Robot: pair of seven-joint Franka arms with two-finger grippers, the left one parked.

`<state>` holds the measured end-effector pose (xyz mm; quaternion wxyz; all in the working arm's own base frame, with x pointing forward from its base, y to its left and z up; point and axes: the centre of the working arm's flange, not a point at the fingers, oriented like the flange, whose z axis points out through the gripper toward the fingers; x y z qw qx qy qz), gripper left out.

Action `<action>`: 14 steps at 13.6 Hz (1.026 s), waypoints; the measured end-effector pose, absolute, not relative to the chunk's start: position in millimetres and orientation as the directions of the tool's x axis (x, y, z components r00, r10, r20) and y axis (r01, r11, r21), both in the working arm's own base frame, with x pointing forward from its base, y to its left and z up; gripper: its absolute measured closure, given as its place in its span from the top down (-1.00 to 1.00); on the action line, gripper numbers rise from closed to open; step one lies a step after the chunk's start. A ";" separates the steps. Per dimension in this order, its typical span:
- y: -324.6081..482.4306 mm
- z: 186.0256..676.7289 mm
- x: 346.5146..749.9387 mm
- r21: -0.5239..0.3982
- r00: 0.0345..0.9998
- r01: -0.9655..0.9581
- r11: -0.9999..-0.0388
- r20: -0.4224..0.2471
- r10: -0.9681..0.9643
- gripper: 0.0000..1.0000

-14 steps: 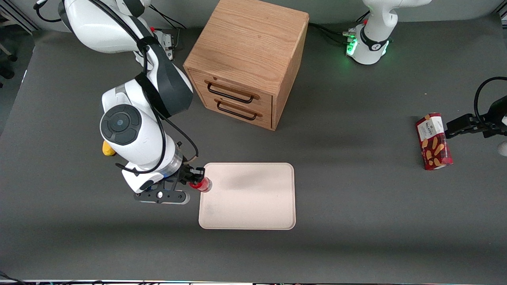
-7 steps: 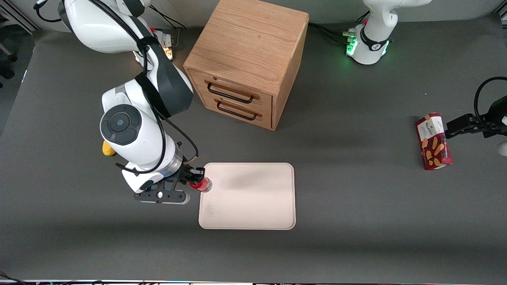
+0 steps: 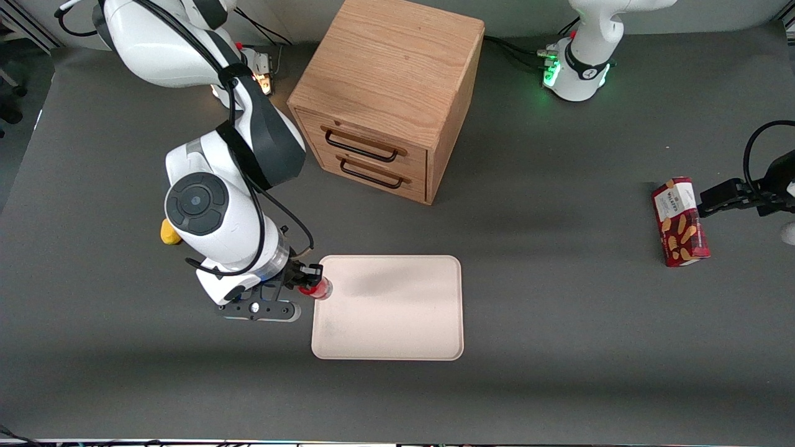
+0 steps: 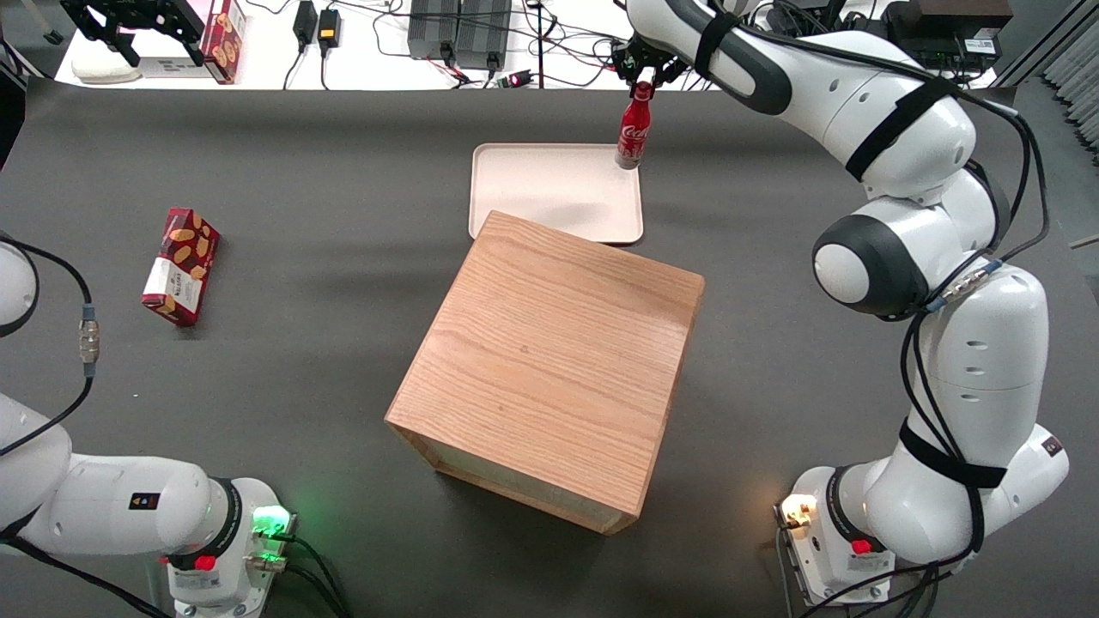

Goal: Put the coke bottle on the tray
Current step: 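Move the held bottle over the tray's edge, then lower the bottle onto the tray and open the right gripper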

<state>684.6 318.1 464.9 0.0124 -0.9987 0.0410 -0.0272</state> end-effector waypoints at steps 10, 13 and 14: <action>327.3 413.7 701.1 -0.051 0.992 -0.077 -0.996 0.092 -0.081 -0.38; 327.2 409.0 700.3 -0.046 0.993 -0.077 -0.996 0.084 -0.080 -0.38; 327.1 406.7 700.0 -0.044 0.994 -0.077 -0.996 0.080 -0.080 -0.38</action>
